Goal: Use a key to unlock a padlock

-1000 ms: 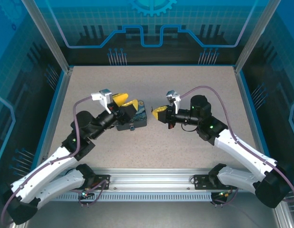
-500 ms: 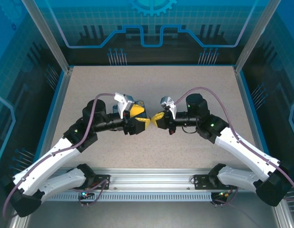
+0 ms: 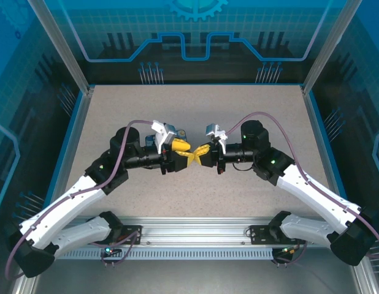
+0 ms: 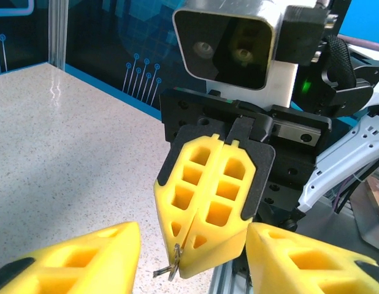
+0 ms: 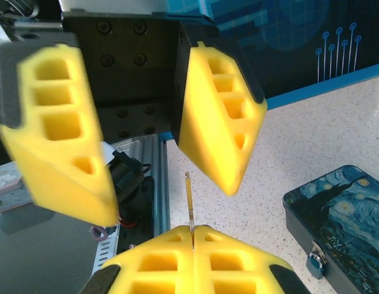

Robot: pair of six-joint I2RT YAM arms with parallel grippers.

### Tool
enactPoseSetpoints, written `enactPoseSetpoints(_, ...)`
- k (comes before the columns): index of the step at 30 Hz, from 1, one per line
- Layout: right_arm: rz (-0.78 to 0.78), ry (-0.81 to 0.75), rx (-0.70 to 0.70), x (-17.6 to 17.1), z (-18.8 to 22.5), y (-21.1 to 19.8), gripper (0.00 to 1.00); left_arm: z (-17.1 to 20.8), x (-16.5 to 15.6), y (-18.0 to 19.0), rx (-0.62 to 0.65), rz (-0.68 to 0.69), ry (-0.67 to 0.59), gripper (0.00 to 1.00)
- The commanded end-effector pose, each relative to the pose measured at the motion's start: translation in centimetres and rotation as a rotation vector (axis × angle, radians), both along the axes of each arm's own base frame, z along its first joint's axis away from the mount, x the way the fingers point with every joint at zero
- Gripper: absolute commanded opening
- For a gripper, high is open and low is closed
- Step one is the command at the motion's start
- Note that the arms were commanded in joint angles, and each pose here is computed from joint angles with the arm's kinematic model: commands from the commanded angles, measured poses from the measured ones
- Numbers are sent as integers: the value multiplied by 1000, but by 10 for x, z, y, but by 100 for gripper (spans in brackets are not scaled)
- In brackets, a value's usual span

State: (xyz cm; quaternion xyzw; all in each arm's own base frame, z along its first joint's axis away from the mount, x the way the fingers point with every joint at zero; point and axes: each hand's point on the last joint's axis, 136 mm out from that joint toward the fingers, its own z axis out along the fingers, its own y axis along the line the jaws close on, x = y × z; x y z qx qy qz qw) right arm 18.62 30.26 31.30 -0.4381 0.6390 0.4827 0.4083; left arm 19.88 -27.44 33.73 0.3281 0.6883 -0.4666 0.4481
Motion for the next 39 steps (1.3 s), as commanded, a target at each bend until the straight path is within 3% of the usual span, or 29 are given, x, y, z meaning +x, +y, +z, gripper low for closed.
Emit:
enactPoseSetpoints(1, 42, -25, 45, -8, 18, 3, 0, 13, 0, -2, -28, -19, -25, 40)
enactPoseSetpoints(8, 49, -19, 55, -10, 19, 4, 0, 15, 1, -2, -32, -15, -32, 9)
enactPoseSetpoints(11, 41, -21, 68, -9, 21, -1, 7, 20, 1, -1, -44, -7, -39, 0)
enactPoseSetpoints(15, 35, -12, 149, -8, 28, -14, 32, 29, 3, 0, -74, 12, -38, 0)
enactPoseSetpoints(22, 70, -35, 275, -11, 49, -20, 51, 41, 5, -4, -112, 2, -10, 0)
enactPoseSetpoints(28, 113, -21, 288, -13, 50, -9, 51, 43, 7, -6, -114, 1, -8, 0)
enactPoseSetpoints(39, 134, 0, 270, -15, 43, -1, 35, 41, 10, -4, -110, 23, -12, 0)
